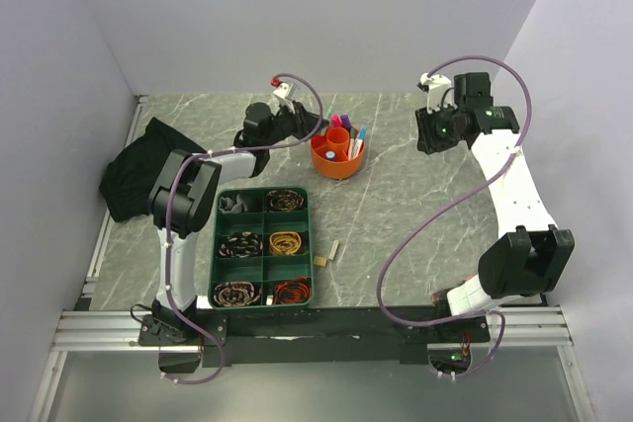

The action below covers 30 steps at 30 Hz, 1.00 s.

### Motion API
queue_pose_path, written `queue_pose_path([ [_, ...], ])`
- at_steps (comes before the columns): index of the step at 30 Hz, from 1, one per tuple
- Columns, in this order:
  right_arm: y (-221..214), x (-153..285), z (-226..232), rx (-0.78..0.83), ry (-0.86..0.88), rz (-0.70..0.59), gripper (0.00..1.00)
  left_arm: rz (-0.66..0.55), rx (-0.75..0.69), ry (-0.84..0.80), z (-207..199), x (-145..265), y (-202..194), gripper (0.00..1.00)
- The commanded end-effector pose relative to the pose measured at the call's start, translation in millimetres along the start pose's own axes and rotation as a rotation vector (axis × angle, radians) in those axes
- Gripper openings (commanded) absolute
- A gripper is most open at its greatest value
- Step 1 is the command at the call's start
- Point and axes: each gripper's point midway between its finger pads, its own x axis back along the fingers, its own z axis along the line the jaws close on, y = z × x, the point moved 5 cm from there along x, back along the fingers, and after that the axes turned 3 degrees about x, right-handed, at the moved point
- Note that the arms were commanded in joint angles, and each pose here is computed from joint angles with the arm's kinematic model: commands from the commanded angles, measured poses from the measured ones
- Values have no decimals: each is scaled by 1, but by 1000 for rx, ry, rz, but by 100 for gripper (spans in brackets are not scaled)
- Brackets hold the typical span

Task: Sort the stationery into containers
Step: Place the stationery in the storage box.

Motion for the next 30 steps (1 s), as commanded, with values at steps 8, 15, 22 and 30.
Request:
queue_pose_path([
  [8, -6, 10, 1, 32, -37, -13, 38, -13, 7, -5, 17, -9, -18, 4],
  [15, -8, 9, 2, 30, -24, -5, 39, -29, 4, 2, 21, -10, -12, 33],
  [22, 0, 16, 18, 77, 103, -35, 42, -51, -59, -21, -22, 24, 50, 57],
  [30, -10, 19, 84, 560, 348, -60, 45, -65, -79, 56, -59, 83, 111, 63],
])
